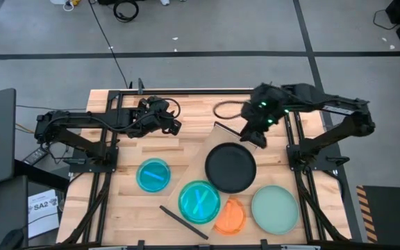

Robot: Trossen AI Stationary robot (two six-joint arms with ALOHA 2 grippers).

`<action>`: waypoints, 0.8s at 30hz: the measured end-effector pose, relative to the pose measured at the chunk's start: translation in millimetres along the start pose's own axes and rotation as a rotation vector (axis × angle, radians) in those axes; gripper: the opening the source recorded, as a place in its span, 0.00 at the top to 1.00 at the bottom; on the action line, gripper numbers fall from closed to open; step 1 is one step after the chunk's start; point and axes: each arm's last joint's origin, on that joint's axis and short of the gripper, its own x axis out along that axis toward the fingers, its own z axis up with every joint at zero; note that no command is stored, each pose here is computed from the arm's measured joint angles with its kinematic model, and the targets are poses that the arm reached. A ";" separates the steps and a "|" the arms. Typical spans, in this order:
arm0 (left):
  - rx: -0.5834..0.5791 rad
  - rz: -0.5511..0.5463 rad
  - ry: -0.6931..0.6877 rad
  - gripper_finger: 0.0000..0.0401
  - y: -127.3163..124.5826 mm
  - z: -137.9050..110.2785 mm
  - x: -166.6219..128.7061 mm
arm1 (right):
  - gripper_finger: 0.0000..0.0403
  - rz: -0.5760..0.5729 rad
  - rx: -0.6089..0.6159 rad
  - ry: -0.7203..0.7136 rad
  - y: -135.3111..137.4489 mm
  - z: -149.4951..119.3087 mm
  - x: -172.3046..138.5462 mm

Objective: Place and stack plates onto a shelf
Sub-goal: Stack the black plate on top of the black plate on the shelf

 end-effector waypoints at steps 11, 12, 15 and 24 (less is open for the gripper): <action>0.000 0.000 0.000 0.62 0.0 0.0 0.0 | 0.65 0.050 -0.137 0.026 65.8 -38.5 3.3; 0.000 0.000 0.000 0.62 0.0 0.0 0.0 | 0.65 0.066 -0.155 0.042 70.7 -43.0 7.7; 0.000 0.000 0.000 0.62 0.0 0.0 0.0 | 0.65 0.104 -0.213 0.096 83.3 -58.1 20.6; 0.000 0.000 0.000 0.62 0.0 0.0 0.0 | 0.65 0.209 -0.269 0.138 105.8 -92.1 54.0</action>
